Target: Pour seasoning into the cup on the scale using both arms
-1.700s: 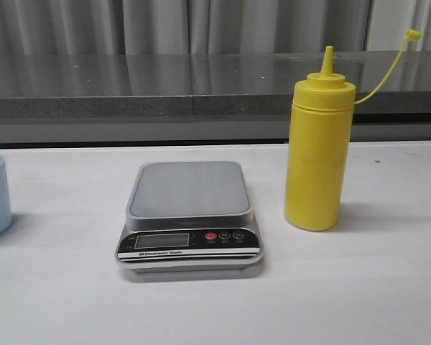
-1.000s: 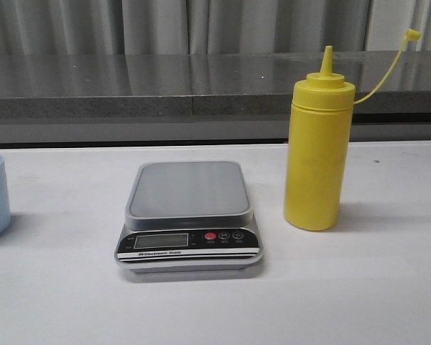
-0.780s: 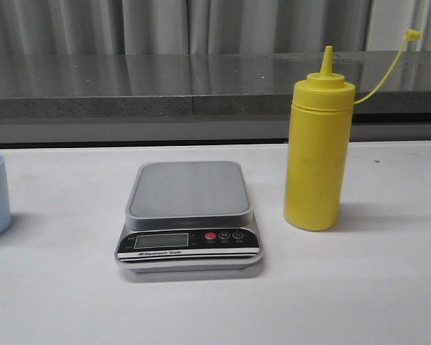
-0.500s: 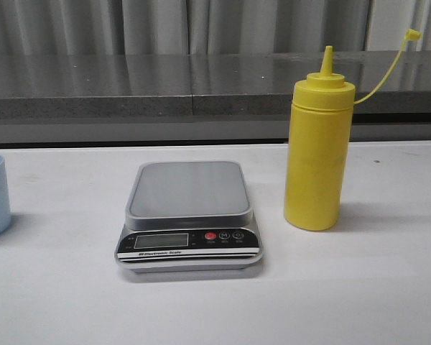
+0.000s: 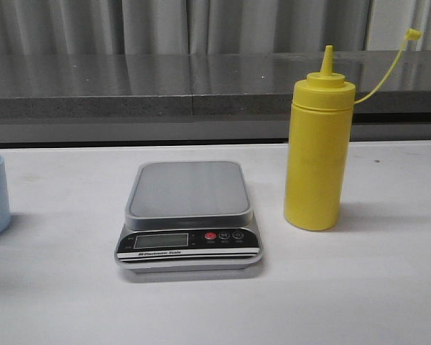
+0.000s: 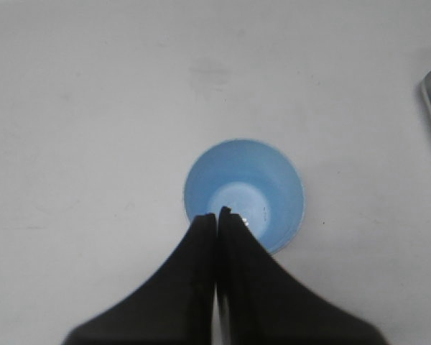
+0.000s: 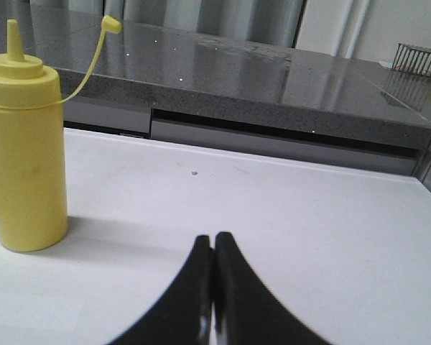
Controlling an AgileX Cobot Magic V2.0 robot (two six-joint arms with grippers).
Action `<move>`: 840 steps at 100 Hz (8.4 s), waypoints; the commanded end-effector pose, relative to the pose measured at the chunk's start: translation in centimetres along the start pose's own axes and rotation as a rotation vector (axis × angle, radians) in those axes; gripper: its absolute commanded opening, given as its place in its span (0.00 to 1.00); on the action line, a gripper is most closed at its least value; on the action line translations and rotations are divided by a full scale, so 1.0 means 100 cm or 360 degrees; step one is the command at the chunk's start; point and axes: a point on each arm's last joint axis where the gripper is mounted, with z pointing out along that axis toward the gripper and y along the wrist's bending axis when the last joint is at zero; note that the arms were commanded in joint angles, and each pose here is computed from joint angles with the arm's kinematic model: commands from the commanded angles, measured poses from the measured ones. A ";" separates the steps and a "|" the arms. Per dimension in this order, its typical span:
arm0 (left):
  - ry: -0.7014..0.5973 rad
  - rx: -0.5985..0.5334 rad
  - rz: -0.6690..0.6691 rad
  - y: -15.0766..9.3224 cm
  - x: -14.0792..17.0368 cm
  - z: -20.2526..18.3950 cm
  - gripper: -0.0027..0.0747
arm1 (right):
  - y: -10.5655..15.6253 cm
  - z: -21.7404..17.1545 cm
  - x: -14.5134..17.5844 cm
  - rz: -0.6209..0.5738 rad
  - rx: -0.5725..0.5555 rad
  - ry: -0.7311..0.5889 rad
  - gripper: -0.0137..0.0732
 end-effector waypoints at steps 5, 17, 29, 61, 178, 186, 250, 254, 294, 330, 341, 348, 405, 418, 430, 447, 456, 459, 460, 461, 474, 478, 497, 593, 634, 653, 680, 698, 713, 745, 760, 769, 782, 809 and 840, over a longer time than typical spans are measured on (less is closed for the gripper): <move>-0.0093 -0.0010 -0.0011 0.001 -0.014 0.006 0.01 | -0.001 -0.002 -0.008 -0.0014 0.0015 -0.0156 0.08; -0.0040 -0.0010 -0.0014 0.002 -0.013 0.017 0.01 | -0.001 -0.002 -0.008 -0.0014 0.0015 -0.0156 0.08; -0.0036 -0.0010 -0.0014 0.002 -0.013 0.018 0.02 | -0.001 -0.002 -0.008 -0.0014 0.0015 -0.0156 0.08; -0.0099 -0.0023 -0.0002 0.003 -0.016 0.018 0.59 | -0.001 -0.002 -0.008 -0.0014 0.0015 -0.0156 0.08; 0.0070 -0.0069 -0.0208 0.023 -0.004 0.094 0.48 | -0.001 -0.002 -0.008 -0.0014 0.0015 -0.0156 0.08; 0.0079 -0.0066 -0.0220 0.023 -0.004 0.096 0.39 | -0.001 -0.002 -0.008 -0.0014 0.0015 -0.0156 0.08; 0.0051 0.0027 -0.0232 0.011 -0.047 0.061 0.01 | -0.001 -0.002 -0.008 -0.0014 0.0015 -0.0156 0.08; 0.0042 0.0055 -0.0217 0.005 -0.053 0.055 0.01 | -0.001 -0.002 -0.008 -0.0014 0.0015 -0.0156 0.08; -0.0088 0.0390 0.0158 -0.096 -0.097 0.016 0.01 | -0.001 -0.002 -0.008 -0.0014 0.0015 -0.0156 0.08; -0.0025 0.0579 0.0384 -0.175 -0.099 0.042 0.01 | -0.001 -0.002 -0.008 -0.0014 0.0015 -0.0156 0.08; 0.0011 0.0593 0.0410 -0.186 -0.098 0.054 0.01 | -0.001 -0.002 -0.008 -0.0014 0.0015 -0.0156 0.08; 0.0035 0.0594 0.0425 -0.190 -0.096 0.061 0.01 | -0.001 -0.002 -0.008 -0.0014 0.0015 -0.0156 0.08; 0.0118 0.0568 0.0447 -0.194 -0.086 0.090 0.01 | -0.001 -0.002 -0.008 -0.0014 0.0015 -0.0156 0.08; 0.0124 0.0565 0.0450 -0.194 -0.086 0.091 0.01 | -0.001 -0.002 -0.008 -0.0014 0.0015 -0.0156 0.08; 0.0131 0.0565 0.0451 -0.194 -0.085 0.091 0.01 | -0.001 -0.002 -0.008 -0.0014 0.0015 -0.0156 0.08; 0.0132 0.0566 0.0485 -0.194 -0.085 0.091 0.06 | -0.001 -0.002 -0.008 -0.0014 0.0015 -0.0156 0.08; 0.0139 0.0566 0.0489 -0.194 -0.085 0.091 0.17 | -0.001 -0.002 -0.008 -0.0014 0.0015 -0.0156 0.08; 0.0142 0.0565 0.0490 -0.194 -0.084 0.091 0.21 | -0.001 -0.002 -0.008 -0.0014 0.0015 -0.0156 0.08; 0.0142 0.0565 0.0490 -0.194 -0.084 0.091 0.24 | -0.001 -0.002 -0.008 -0.0014 0.0015 -0.0156 0.08; 0.0146 0.0565 0.0491 -0.194 -0.084 0.091 0.25 | -0.001 -0.002 -0.008 -0.0014 0.0015 -0.0156 0.08; 0.0153 0.0565 0.0492 -0.194 -0.084 0.091 0.48 | -0.001 -0.002 -0.008 -0.0014 0.0015 -0.0156 0.08; 0.0153 0.0565 0.0492 -0.194 -0.084 0.091 0.55 | -0.001 -0.002 -0.008 -0.0014 0.0015 -0.0156 0.08; 0.0150 0.0565 0.0492 -0.194 -0.084 0.090 0.73 | -0.001 -0.002 -0.008 -0.0014 0.0015 -0.0156 0.08; -0.0722 0.0328 0.0121 -0.060 -0.056 -0.080 0.73 | -0.001 -0.002 -0.008 -0.0014 0.0015 -0.0156 0.08; -0.1175 0.0211 0.0108 -0.029 0.046 -0.128 0.73 | -0.001 -0.002 -0.008 -0.0014 0.0015 -0.0156 0.08; -0.1305 0.0197 0.0120 -0.023 0.088 -0.132 0.73 | -0.001 -0.002 -0.008 -0.0014 0.0015 -0.0156 0.08; -0.1235 0.0199 0.0126 -0.020 0.125 -0.117 0.73 | -0.001 -0.002 -0.008 -0.0014 0.0015 -0.0156 0.08; -0.1221 0.0198 0.0126 -0.020 0.128 -0.114 0.73 | -0.001 -0.002 -0.008 -0.0014 0.0015 -0.0156 0.08; -0.1221 0.0198 0.0126 -0.020 0.128 -0.114 0.72 | -0.001 -0.002 -0.008 -0.0014 0.0015 -0.0156 0.08; -0.1261 0.0196 0.0122 -0.020 0.127 -0.115 0.32 | -0.001 -0.002 -0.008 -0.0014 0.0015 -0.0156 0.08; -0.1261 0.0196 0.0122 -0.020 0.127 -0.115 0.09 | -0.001 -0.002 -0.008 -0.0014 0.0015 -0.0156 0.08; -0.1261 0.0196 0.0122 -0.020 0.127 -0.115 0.01 | -0.001 -0.002 -0.008 -0.0014 0.0015 -0.0156 0.08; -0.1261 0.0196 0.0122 -0.020 0.127 -0.115 0.01 | -0.001 -0.002 -0.011 -0.0014 0.0015 -0.0200 0.08; -0.1261 0.0196 0.0122 -0.020 0.127 -0.115 0.01 | -0.004 -0.008 -0.045 0.0127 0.0012 -0.0423 0.08; -0.1261 0.0196 0.0122 -0.020 0.127 -0.115 0.01 | -0.009 0.016 -0.103 0.0231 -0.0008 -0.0043 0.08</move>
